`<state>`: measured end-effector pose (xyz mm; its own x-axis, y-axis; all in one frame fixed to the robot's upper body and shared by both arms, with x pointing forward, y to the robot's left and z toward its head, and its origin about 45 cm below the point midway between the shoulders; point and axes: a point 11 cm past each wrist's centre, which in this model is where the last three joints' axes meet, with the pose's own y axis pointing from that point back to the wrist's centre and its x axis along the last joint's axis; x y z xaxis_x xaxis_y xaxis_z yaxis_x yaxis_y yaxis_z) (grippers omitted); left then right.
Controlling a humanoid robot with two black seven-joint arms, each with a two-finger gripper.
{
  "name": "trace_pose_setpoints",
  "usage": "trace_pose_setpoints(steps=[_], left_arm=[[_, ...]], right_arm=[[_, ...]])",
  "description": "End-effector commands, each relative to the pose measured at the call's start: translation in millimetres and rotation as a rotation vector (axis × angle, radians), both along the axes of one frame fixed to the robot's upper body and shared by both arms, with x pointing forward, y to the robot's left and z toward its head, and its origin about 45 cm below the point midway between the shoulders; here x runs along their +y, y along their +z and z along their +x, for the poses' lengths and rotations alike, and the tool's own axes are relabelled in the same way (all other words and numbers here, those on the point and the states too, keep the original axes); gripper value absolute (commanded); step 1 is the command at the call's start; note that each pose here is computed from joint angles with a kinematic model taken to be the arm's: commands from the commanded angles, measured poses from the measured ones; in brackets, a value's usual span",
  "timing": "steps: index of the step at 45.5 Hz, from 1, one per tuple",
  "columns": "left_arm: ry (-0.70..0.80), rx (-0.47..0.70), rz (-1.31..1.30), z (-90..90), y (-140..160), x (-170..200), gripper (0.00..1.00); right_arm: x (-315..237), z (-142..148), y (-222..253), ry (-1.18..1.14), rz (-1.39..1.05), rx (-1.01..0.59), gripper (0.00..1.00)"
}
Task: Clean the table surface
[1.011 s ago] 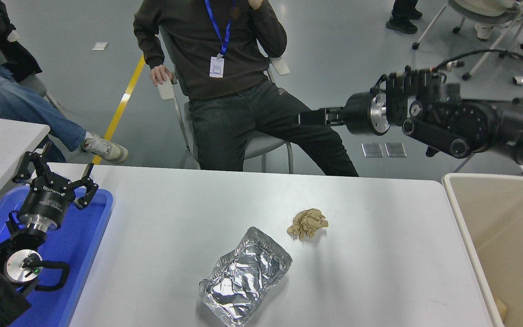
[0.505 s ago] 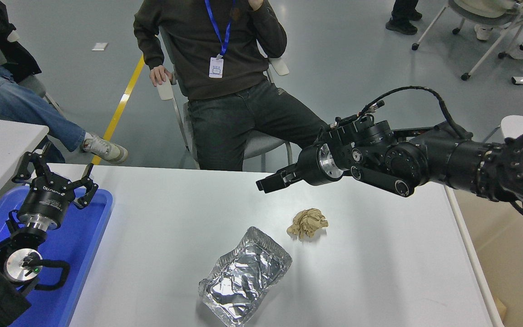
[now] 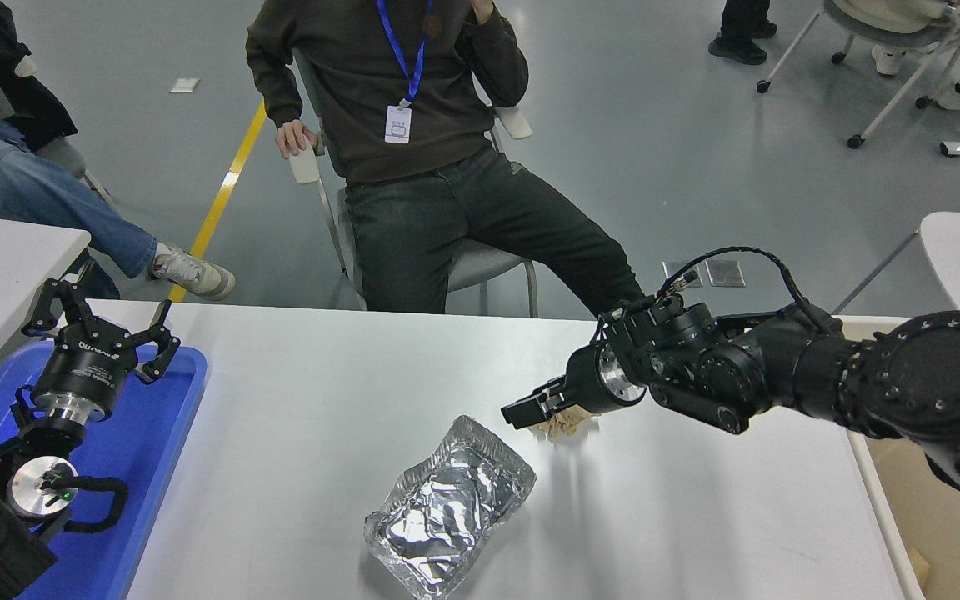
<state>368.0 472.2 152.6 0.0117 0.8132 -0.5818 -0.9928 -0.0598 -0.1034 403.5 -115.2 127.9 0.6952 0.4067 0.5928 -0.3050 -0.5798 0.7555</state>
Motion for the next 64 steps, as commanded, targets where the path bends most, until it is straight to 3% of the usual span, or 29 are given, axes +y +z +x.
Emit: trace_pose_setpoints(steps=[1,44,55,64], left_arm=[[0.0,-0.001,0.0,0.1,0.1,-0.1,1.0],[0.0,0.001,0.001,-0.1,-0.1,0.2,1.0],[0.001,0.0,0.0,-0.1,0.1,0.3,1.0],[0.001,0.002,0.001,-0.1,-0.2,0.3,1.0]], right_arm=[[1.1,-9.3,-12.2,-0.017,0.029,0.029,0.91],[27.2,-55.8,-34.8,0.007,0.139,0.169,0.91],[25.3,-53.8,-36.9,0.003,0.156,0.116,0.91],[18.1,-56.2,-43.1,0.02,0.123,0.102,0.78]])
